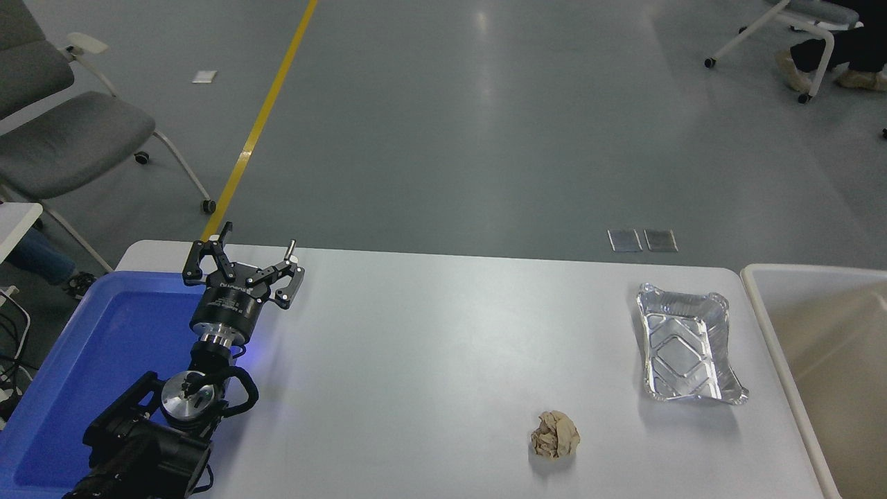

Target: Pick up paper cup place in dustbin

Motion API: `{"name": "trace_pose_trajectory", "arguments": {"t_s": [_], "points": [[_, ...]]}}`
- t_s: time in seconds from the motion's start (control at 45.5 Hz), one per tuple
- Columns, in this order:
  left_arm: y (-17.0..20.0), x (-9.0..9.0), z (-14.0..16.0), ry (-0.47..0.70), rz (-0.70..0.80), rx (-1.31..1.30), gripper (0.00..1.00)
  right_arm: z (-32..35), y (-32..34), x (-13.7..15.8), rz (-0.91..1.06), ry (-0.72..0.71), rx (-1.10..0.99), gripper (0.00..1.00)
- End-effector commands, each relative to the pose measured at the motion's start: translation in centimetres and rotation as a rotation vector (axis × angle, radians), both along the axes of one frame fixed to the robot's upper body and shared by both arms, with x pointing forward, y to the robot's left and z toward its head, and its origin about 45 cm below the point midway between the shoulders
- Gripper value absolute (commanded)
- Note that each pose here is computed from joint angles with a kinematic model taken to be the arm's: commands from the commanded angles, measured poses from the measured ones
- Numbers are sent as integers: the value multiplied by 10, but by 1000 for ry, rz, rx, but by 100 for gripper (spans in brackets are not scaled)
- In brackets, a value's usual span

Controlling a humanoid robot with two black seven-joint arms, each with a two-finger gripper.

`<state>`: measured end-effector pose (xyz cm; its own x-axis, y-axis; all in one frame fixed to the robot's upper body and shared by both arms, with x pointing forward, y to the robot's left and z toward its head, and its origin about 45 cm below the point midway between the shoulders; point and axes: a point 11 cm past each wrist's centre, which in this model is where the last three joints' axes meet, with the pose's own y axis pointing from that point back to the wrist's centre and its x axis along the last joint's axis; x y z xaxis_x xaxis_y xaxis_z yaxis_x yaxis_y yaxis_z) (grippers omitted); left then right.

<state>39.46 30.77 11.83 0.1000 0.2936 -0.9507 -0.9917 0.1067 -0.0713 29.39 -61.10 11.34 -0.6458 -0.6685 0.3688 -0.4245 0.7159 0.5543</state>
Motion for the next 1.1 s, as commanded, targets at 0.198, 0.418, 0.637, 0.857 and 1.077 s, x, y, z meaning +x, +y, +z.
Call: {"name": "trace_pose_trajectory", "arguments": {"t_s": [0.198, 0.418, 0.637, 0.857, 1.077], "points": [[0, 0, 0, 0, 0, 0, 99, -53, 9, -55, -89, 76, 84, 0], [1, 0, 0, 0, 1, 1, 99, -53, 11, -52, -73, 67, 92, 100], [0, 0, 0, 0, -1, 0, 99, -52, 17, -42, -44, 61, 96, 100], [1, 0, 0, 0, 1, 1, 99, -32, 28, -2, 48, 15, 108, 100], [1, 0, 0, 0, 1, 1, 99, 17, 50, 61, 250, -33, 94, 100]]}}
